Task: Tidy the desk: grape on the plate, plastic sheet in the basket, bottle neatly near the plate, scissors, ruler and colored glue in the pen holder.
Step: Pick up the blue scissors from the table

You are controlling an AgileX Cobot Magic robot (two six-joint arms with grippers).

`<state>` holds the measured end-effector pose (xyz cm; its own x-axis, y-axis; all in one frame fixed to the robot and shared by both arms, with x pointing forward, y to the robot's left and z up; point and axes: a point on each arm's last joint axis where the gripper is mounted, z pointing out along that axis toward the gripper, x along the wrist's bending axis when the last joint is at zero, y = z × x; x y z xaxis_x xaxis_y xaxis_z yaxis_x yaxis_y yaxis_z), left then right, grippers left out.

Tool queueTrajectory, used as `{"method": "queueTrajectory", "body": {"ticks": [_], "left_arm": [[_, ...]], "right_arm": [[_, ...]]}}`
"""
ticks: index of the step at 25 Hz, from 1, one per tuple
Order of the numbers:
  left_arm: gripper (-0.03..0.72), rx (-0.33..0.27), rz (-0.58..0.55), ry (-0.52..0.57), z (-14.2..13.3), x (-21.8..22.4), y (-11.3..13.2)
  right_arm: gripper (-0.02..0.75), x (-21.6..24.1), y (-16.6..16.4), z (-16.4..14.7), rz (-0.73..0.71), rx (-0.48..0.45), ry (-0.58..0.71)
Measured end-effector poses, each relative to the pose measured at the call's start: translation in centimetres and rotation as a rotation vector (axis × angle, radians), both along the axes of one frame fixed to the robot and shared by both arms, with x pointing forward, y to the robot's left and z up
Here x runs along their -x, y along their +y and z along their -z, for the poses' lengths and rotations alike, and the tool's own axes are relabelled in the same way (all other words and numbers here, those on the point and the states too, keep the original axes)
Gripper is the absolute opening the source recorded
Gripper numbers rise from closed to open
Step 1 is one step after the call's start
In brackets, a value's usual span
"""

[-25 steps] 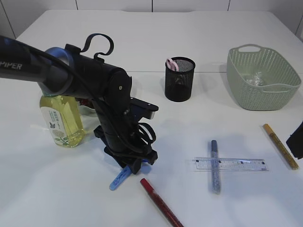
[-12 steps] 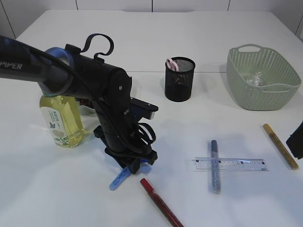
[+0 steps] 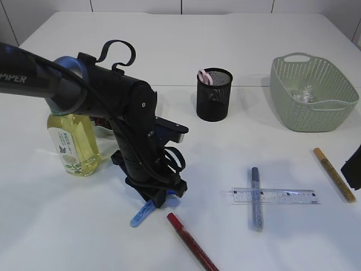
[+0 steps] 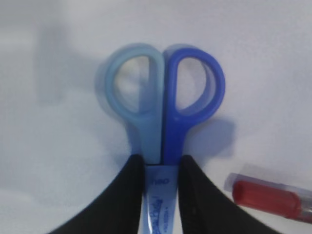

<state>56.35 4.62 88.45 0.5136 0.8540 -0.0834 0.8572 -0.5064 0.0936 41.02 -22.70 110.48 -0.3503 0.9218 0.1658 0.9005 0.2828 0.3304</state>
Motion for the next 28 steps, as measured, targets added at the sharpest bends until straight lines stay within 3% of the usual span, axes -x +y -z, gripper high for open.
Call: {"method": "queueTrajectory", "body": {"ticks": [19,28], "left_arm": [[0.158,-0.021,0.019,-0.012,-0.07,-0.13,0.15],[0.158,-0.043,0.014,0.046,-0.46,0.46,0.4]], "right_arm": [[0.363,0.0,0.0,0.0,0.0,0.0,0.0],[0.363,0.0,0.0,0.0,0.0,0.0,0.0]]}}
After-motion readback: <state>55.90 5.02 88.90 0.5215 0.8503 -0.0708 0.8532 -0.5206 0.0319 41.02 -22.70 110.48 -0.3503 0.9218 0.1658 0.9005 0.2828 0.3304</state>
